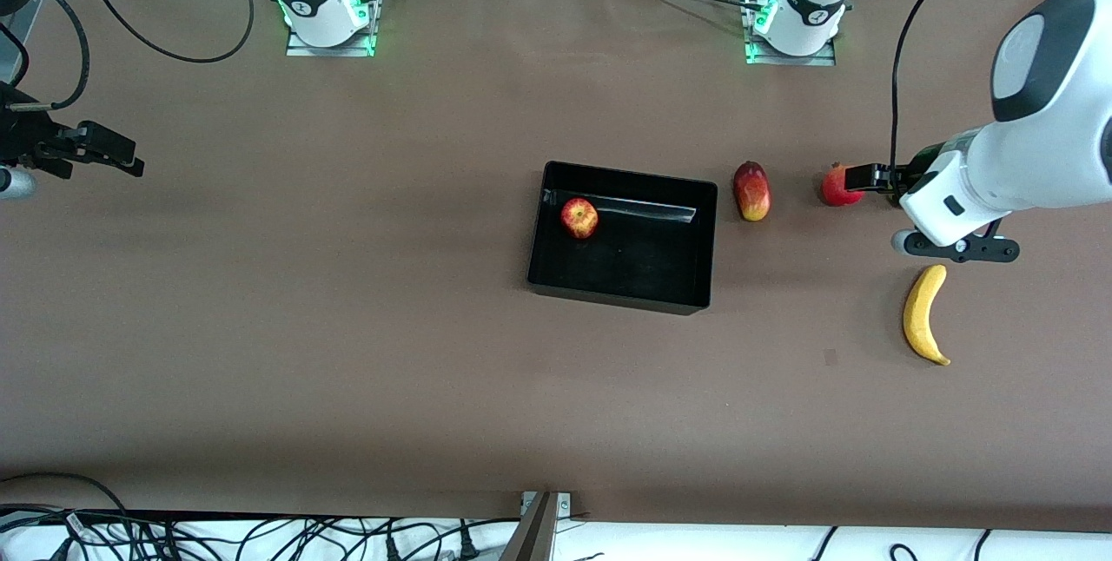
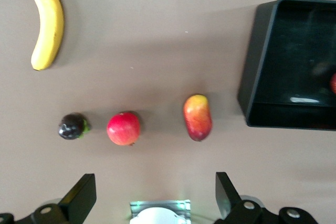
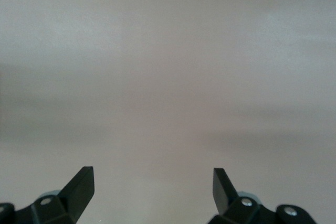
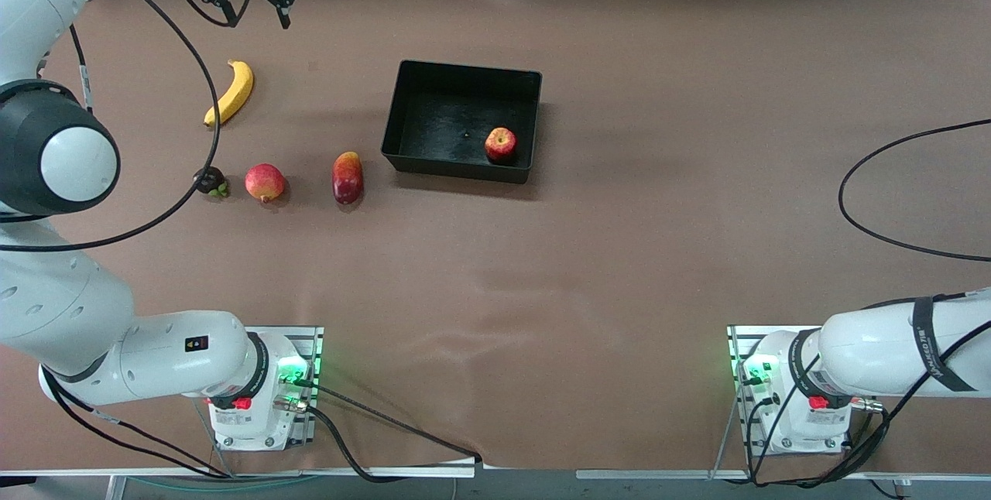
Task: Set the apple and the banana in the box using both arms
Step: 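Move the left gripper back over the yellow banana, then lower the left gripper and grasp the banana, then lift the banana and carry it over the box with the left gripper, then lower the banana into the box and open the left gripper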
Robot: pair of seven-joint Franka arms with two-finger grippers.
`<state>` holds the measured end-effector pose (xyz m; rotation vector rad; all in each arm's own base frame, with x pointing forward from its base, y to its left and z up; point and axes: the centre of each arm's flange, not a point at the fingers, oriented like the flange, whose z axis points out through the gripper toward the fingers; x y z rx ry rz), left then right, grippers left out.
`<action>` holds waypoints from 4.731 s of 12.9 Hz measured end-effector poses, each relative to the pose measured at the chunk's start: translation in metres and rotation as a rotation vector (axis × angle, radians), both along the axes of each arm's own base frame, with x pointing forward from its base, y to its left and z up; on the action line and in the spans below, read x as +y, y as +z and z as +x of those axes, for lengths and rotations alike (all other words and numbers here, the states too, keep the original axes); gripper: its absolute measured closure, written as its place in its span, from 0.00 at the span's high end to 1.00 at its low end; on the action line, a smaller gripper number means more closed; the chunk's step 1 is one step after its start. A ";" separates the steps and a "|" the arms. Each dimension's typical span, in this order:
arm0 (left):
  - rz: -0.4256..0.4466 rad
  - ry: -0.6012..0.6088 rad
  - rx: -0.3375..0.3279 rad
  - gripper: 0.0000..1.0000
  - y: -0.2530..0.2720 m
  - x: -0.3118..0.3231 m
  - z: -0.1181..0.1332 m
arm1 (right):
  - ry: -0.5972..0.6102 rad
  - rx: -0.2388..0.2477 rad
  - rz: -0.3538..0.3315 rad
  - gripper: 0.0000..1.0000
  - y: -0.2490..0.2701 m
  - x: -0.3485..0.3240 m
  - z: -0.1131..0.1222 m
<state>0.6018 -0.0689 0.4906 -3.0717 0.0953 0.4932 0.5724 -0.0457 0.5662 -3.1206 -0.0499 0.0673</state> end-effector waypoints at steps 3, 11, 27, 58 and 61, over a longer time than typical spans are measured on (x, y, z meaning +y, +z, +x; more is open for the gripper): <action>0.011 -0.064 -0.061 1.00 -0.056 0.037 -0.004 | 0.000 0.000 0.000 1.00 0.000 0.000 0.000; -0.029 -0.299 -0.269 1.00 -0.220 0.192 0.008 | -0.001 0.000 0.000 1.00 0.000 0.000 0.000; -0.049 -0.513 -0.324 0.45 -0.309 0.222 0.018 | -0.001 0.000 0.000 1.00 0.000 -0.001 0.000; -0.145 -0.640 -0.206 0.33 -0.266 -0.281 -0.084 | -0.002 0.000 0.000 1.00 0.000 -0.001 0.000; -0.159 -0.706 -0.213 0.33 -0.274 -0.279 -0.083 | -0.002 0.000 0.000 1.00 0.000 -0.001 0.000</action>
